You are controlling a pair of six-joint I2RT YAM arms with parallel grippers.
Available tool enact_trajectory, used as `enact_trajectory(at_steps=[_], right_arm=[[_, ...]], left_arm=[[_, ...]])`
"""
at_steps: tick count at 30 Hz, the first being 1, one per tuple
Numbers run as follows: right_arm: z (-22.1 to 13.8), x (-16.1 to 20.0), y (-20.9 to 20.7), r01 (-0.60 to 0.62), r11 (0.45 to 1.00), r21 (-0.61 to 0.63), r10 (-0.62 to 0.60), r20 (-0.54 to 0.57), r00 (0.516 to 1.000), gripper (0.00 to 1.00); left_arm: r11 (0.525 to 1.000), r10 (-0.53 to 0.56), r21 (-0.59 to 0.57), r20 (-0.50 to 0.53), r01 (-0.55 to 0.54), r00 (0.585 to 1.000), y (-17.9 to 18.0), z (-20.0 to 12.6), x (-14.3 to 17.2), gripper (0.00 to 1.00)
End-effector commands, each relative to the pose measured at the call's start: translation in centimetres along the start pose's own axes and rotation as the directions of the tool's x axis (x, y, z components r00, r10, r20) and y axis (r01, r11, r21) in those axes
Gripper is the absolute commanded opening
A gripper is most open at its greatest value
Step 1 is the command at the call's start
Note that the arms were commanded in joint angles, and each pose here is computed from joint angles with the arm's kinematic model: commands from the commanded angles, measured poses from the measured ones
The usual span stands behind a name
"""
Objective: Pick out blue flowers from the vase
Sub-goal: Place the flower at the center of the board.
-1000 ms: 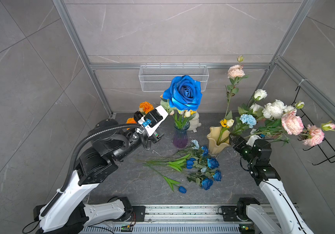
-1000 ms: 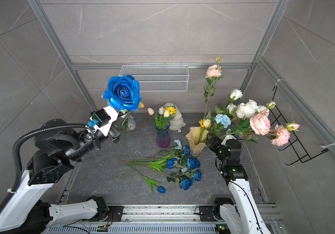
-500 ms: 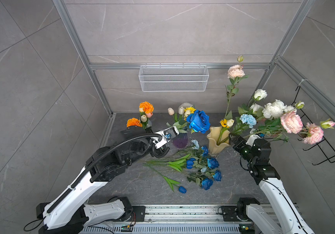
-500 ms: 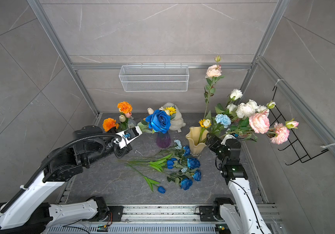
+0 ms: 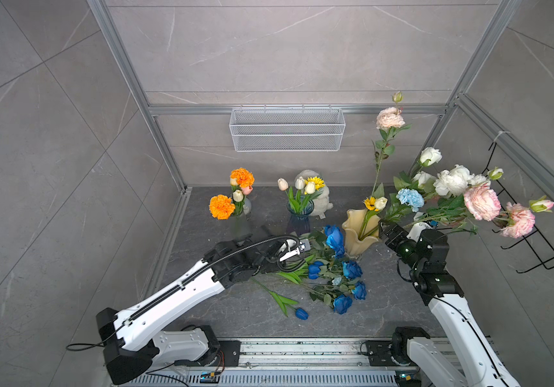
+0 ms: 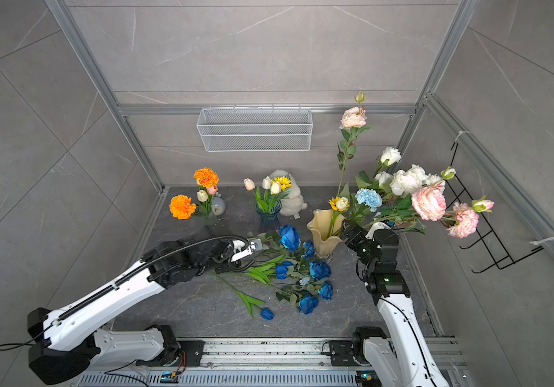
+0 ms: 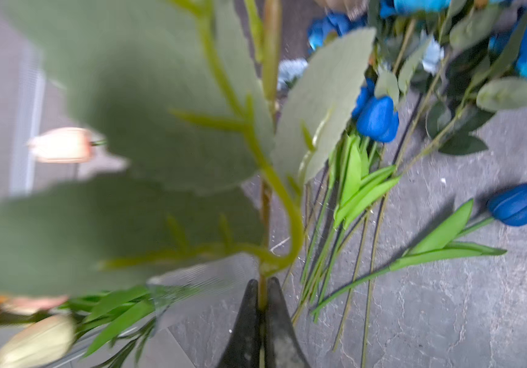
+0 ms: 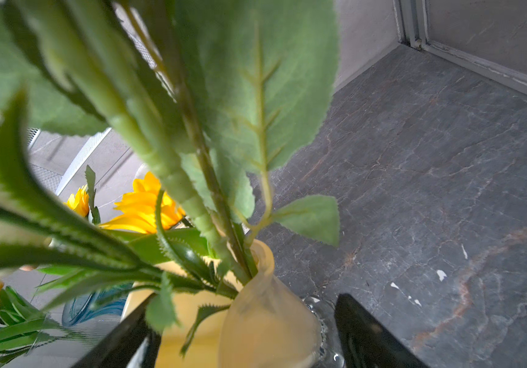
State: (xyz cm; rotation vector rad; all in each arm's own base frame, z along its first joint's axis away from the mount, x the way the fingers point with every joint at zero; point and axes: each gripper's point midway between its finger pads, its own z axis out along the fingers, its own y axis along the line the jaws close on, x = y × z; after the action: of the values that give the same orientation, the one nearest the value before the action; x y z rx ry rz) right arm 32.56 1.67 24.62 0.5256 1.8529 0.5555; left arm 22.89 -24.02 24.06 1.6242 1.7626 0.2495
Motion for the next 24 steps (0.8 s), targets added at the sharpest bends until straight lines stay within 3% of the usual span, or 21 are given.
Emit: enact_trajectory(at_steps=[1,5,11,24], right_arm=[[-0.1,-1.0,1.1,0.004,0.999,-0.032,-0.003,0.019,1.0,0.85],[-0.2,-1.1,1.4,0.004,0.999,-0.042,-0.003,0.019,1.0,0.85],[-0.4,-0.9,1.2,0.006,0.999,-0.036,-0.005,0.018,1.0,0.85],[-0.4,-0.7,1.0,0.002,1.0,-0.026,-0.002,0.01,1.0,0.92]], left_arm=[[0.997,0.02,-0.073,0.043,-0.017,0.999,0.8,2.1,-1.3,0.0],[0.995,0.047,-0.093,-0.003,-0.047,0.999,0.2,6.2,-1.3,0.0],[0.995,0.018,-0.103,0.02,-0.016,1.0,0.7,10.7,-2.2,0.0],[0.986,0.0,-0.168,0.05,0.008,0.999,2.1,15.9,-2.6,0.0]])
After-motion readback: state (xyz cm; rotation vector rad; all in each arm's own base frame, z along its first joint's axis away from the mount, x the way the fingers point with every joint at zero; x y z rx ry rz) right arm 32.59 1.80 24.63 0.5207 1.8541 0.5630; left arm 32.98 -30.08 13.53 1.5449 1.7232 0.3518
